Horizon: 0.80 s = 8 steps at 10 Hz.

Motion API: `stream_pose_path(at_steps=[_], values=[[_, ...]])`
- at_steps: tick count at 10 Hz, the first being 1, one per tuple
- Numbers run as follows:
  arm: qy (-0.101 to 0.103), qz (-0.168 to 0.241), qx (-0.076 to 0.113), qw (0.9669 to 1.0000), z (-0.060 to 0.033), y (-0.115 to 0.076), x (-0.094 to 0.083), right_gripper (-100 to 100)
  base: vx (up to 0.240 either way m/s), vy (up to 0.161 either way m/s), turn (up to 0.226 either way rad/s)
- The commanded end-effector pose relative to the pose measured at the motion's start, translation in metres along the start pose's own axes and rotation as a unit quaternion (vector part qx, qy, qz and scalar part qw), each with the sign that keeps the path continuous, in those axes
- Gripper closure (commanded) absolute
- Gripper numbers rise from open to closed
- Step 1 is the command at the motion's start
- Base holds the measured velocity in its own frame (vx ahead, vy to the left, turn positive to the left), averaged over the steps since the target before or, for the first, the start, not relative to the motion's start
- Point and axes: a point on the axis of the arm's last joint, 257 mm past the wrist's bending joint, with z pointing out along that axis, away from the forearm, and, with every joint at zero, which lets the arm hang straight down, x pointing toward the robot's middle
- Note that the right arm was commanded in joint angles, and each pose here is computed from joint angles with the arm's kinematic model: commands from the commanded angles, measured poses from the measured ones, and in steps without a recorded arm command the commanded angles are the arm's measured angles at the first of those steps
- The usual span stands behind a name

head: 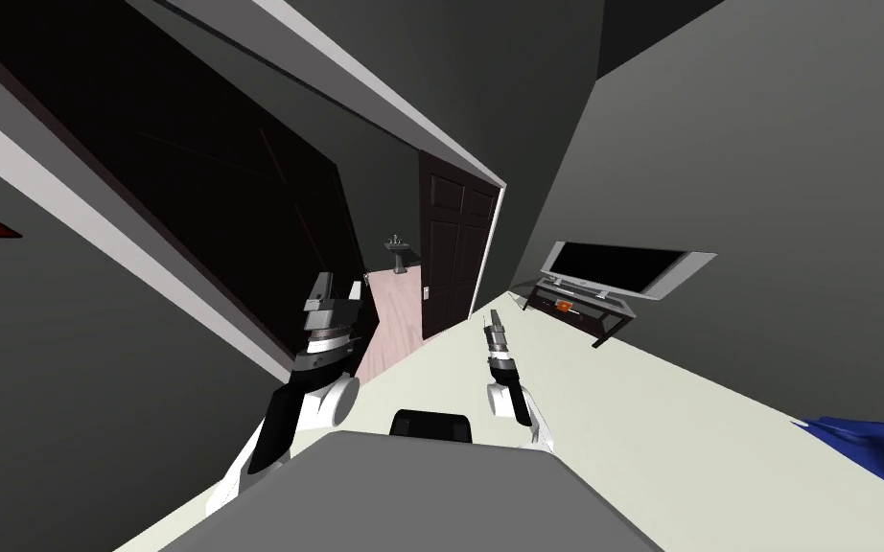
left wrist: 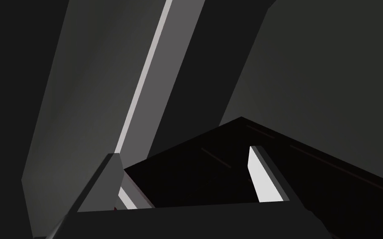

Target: Push the door open

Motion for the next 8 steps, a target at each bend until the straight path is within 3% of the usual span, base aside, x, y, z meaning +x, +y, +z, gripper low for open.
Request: stream_pose_path(at_steps=[1, 8], values=[[0.01, 0.01, 0.008, 0.9999, 0.0003, -0.013, 0.01, -100, 0.095, -0.011, 0.065], [0.044, 0.037, 0.055, 0.9968, -0.0108, -0.067, 0.048, -100, 0.072, -0.012, 0.046]])
